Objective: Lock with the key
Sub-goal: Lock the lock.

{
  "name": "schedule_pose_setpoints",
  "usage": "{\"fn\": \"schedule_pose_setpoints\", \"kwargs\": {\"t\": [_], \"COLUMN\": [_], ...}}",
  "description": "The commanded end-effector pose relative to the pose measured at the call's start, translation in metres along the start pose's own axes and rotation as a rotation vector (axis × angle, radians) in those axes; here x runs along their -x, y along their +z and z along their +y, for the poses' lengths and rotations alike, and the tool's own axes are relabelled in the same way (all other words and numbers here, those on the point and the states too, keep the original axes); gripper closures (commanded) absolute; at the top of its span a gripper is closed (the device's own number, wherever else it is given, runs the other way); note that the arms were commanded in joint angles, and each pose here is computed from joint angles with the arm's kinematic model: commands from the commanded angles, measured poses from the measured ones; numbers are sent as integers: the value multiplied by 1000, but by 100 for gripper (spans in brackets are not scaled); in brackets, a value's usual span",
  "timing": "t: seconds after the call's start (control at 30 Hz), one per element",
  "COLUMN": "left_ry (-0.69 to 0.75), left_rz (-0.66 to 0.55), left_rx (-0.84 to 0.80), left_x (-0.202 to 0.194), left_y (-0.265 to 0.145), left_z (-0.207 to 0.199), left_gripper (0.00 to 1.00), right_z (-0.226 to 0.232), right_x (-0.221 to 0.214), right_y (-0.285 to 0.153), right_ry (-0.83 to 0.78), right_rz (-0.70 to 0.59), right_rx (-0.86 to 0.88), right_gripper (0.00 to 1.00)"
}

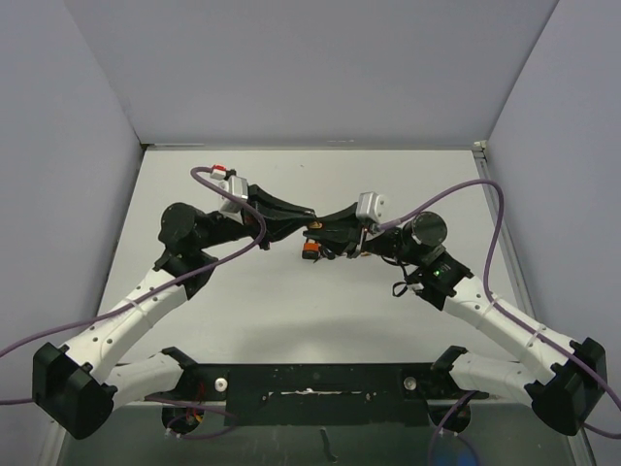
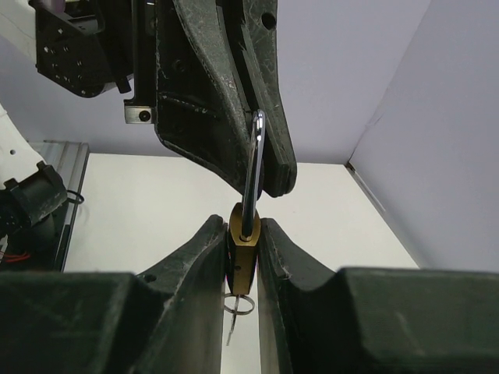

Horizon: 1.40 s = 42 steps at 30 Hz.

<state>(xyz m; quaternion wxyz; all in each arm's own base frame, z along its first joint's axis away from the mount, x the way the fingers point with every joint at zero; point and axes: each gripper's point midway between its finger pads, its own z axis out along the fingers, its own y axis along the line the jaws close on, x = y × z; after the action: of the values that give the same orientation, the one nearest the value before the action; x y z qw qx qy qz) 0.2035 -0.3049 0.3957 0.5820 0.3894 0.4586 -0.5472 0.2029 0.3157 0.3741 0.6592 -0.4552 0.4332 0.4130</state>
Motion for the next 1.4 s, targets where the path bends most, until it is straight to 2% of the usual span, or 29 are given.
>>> {"fn": "schedule_pose_setpoints", "kwargs": {"t": [0.0, 0.17, 0.3, 0.43, 0.53, 0.6, 0.67, 0.73, 0.87, 0.93, 1.03, 1.07, 1.1, 1.37], "left_ry": [-458, -449, -393, -288, -220, -181, -150, -132, -151, -176, -204, -209, -219, -264], "left_rz": [350, 303, 250, 168, 106, 67, 31, 3, -20, -27, -21, -16, -8, 42], "left_rx": [-8, 6, 59, 95, 140, 168, 190, 208, 236, 247, 235, 222, 207, 152], "left_x": [-134, -124, -106, -65, -36, -20, -5, 8, 18, 18, 12, 10, 8, -4], "left_y": [-22, -17, -10, -1, 1, -2, -7, -14, -25, -28, -29, -28, -28, -28], "left_z": [-14, -9, 3, 14, 22, 26, 30, 32, 37, 38, 36, 34, 32, 23], "left_gripper": [100, 100, 100, 100, 100, 100, 100, 100, 100, 100, 100, 100, 100, 100], "right_z": [0, -6, -14, -16, -15, -13, -8, -2, -3, -3, -3, -4, -5, -3], "right_x": [200, 184, 146, 93, 51, 23, -2, -27, -45, -52, -55, -56, -55, -43], "right_y": [-25, -19, -13, -11, -14, -19, -28, -40, -59, -62, -57, -55, -53, -31], "right_ry": [-413, -362, -256, -138, -21, 69, 144, 193, 211, 210, 205, 204, 203, 191], "right_rz": [-557, -493, -358, -191, -66, -6, 35, 70, 110, 129, 126, 119, 105, 28], "right_rx": [-73, -81, -108, -126, -151, -179, -208, -240, -323, -334, -324, -325, -330, -266], "right_gripper": [100, 100, 98, 64, 46, 38, 22, 16, 16, 20, 36, 47, 51, 47]}}
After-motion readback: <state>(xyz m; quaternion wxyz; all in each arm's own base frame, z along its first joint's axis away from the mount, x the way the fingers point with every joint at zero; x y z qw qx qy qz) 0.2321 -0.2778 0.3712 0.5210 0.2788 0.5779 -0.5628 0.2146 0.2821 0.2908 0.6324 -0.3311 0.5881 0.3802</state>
